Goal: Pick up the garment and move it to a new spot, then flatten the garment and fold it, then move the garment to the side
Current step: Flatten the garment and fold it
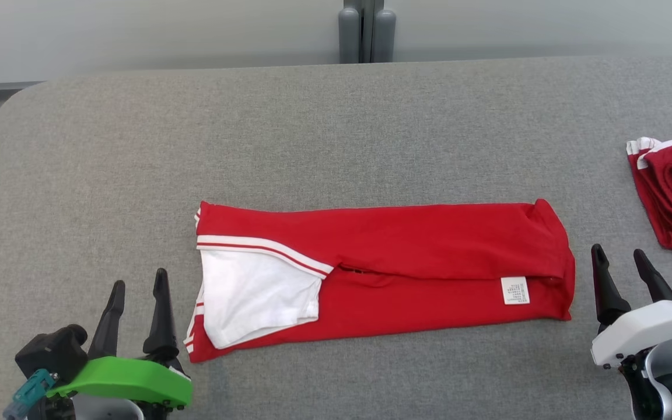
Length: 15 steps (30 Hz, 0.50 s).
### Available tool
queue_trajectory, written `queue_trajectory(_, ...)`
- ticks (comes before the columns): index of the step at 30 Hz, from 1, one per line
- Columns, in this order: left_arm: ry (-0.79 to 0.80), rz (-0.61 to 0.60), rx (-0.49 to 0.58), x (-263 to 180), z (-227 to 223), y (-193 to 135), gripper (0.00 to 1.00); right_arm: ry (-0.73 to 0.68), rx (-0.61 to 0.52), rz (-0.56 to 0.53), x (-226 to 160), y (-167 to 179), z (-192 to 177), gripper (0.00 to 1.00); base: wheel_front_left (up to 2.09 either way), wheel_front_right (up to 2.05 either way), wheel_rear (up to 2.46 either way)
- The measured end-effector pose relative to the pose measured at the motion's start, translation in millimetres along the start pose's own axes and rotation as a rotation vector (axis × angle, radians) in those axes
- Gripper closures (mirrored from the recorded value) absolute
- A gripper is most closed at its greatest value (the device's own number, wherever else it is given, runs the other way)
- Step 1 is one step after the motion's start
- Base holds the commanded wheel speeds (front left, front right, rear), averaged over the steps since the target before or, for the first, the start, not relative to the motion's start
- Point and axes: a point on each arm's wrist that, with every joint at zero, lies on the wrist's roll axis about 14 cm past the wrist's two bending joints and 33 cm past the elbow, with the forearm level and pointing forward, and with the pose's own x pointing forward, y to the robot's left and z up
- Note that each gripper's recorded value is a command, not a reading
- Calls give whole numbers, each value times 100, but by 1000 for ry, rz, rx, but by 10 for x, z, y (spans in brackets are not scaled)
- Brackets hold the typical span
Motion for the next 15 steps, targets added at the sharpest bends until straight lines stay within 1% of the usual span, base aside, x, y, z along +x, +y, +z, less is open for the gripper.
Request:
queue_trajectory(4, -28, 9, -4, 31, 11, -29, 0, 69, 0, -1, 58, 12, -61, 0, 0, 0, 0)
queue_trajectory(8, -36, 19, 8, 61, 4, -13, 0, 169, -3, 2, 166, 36, -225, 0, 0, 0, 0)
queue_trajectory(15, -63, 89, 37, 54, 60, 202, 0, 301, 2, 24, 327, 140, -535, 0, 0, 0, 0)
